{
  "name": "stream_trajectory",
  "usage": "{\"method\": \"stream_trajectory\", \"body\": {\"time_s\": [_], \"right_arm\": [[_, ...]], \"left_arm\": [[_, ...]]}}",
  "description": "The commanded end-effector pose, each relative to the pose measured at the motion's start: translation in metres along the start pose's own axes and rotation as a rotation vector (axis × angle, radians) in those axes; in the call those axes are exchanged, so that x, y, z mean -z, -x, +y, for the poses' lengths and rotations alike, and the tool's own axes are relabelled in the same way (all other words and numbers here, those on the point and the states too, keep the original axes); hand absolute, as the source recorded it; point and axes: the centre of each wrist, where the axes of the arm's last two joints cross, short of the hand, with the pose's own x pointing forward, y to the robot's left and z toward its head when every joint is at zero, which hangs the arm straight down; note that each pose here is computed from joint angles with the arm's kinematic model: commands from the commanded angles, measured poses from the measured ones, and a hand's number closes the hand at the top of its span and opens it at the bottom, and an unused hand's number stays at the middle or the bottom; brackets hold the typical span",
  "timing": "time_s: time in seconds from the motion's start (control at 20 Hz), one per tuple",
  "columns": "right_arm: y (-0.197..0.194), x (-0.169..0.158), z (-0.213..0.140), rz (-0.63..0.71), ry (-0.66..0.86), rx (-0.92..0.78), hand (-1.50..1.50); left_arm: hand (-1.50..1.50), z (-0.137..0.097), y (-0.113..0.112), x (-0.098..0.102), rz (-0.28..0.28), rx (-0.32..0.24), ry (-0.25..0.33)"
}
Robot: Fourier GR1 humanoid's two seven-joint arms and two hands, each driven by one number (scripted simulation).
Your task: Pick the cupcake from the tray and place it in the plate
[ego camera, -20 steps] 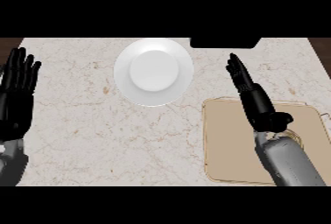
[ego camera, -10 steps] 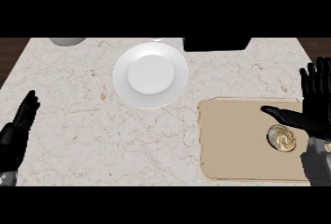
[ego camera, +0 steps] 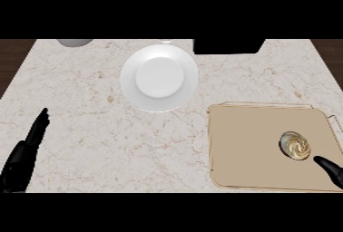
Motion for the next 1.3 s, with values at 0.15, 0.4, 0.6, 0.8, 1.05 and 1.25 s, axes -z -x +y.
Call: {"method": "stream_trajectory", "body": {"time_s": [0.15, 0.4, 0.6, 0.8, 1.05, 1.25], "right_arm": [[-0.041, -0.01, -0.041, 0.161, -0.247, -0.286, -1.5], [-0.073, 0.01, -0.062, 0.286, -0.368, -0.528, -1.5], [-0.08, 0.042, -0.045, 0.384, -0.368, -0.602, -1.5], [-0.062, 0.052, -0.049, 0.48, -0.431, -0.675, -1.5], [-0.056, 0.066, -0.022, 0.583, -0.546, -0.728, -1.5], [-0.028, 0.069, -0.043, 0.651, -0.63, -0.805, -1.5]], "left_arm": [[0.0, 0.0, -0.005, 0.008, -0.014, 0.012, 0.002], [0.0, -0.003, 0.001, 0.0, -0.007, -0.002, 0.024], [0.0, 0.003, 0.004, 0.007, -0.017, -0.001, 0.028], [0.0, -0.003, 0.013, 0.015, -0.02, -0.006, 0.03], [0.0, -0.002, 0.001, 0.01, -0.024, 0.007, 0.027], [0.0, -0.006, 0.006, 0.013, -0.022, 0.015, 0.027]]}}
